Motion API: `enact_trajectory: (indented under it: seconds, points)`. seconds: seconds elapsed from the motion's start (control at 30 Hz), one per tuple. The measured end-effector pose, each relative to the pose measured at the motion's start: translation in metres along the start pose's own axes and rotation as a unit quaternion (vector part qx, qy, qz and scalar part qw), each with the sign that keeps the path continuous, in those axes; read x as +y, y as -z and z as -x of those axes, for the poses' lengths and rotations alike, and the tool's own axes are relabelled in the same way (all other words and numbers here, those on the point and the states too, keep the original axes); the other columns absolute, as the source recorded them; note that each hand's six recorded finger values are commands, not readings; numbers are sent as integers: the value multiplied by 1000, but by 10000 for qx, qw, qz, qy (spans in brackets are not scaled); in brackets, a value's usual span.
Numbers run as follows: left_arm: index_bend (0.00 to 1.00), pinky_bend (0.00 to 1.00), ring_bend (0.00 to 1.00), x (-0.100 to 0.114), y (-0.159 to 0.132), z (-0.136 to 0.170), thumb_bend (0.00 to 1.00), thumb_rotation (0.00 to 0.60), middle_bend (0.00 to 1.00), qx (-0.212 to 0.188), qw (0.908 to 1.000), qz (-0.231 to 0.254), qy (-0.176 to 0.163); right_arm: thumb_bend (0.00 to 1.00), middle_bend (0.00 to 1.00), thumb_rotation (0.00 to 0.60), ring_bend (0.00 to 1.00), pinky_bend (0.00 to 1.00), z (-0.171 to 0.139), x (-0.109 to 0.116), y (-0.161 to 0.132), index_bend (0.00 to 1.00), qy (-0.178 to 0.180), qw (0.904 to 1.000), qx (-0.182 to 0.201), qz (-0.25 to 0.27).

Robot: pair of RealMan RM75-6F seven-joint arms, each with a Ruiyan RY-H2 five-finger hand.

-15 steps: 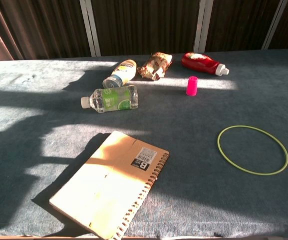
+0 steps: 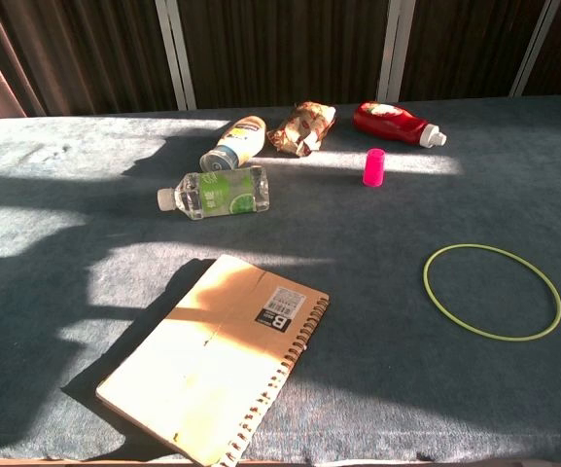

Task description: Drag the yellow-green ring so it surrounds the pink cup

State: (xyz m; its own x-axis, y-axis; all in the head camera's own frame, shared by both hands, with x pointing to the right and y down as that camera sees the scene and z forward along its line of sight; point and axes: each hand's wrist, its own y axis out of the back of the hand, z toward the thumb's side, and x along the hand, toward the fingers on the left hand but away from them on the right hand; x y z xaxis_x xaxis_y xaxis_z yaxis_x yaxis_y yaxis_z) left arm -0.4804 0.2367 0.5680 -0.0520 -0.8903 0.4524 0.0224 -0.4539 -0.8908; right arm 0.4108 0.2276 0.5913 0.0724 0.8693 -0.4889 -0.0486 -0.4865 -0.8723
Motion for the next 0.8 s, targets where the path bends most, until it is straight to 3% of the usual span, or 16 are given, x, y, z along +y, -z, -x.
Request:
enact_trajectory:
  seconds: [0.1, 0.2, 0.4, 0.6, 0.8]
  points:
    - [263, 207, 54, -1, -1, 0, 521, 600, 107, -12, 10000, -1, 16, 104, 498, 600, 660, 704, 1, 1, -2, 347, 75, 10000, 55, -12]
    - [271, 215, 55, -1, 0, 1, 522, 600, 108, 28, 10000, 14, 39, 106, 666, 600, 843, 834, 2, 2, -6, 458, 135, 9996, 223, 71]
    - [278, 219, 55, 1, -2, 4, 521, 600, 109, 40, 10000, -1, 4, 160, 802, 600, 969, 932, 6, -13, -18, 571, -565, 9959, 586, 385]
    - [283, 221, 55, 1, -2, 4, 524, 600, 109, 46, 10000, 11, 6, 228, 824, 600, 989, 951, 19, -29, -33, 621, -1170, 9883, 863, 452]
    - [285, 226, 55, 1, -1, 4, 525, 600, 111, 69, 10000, 44, 6, 314, 830, 600, 994, 957, 32, -45, -47, 650, -1488, 9814, 1062, 587]
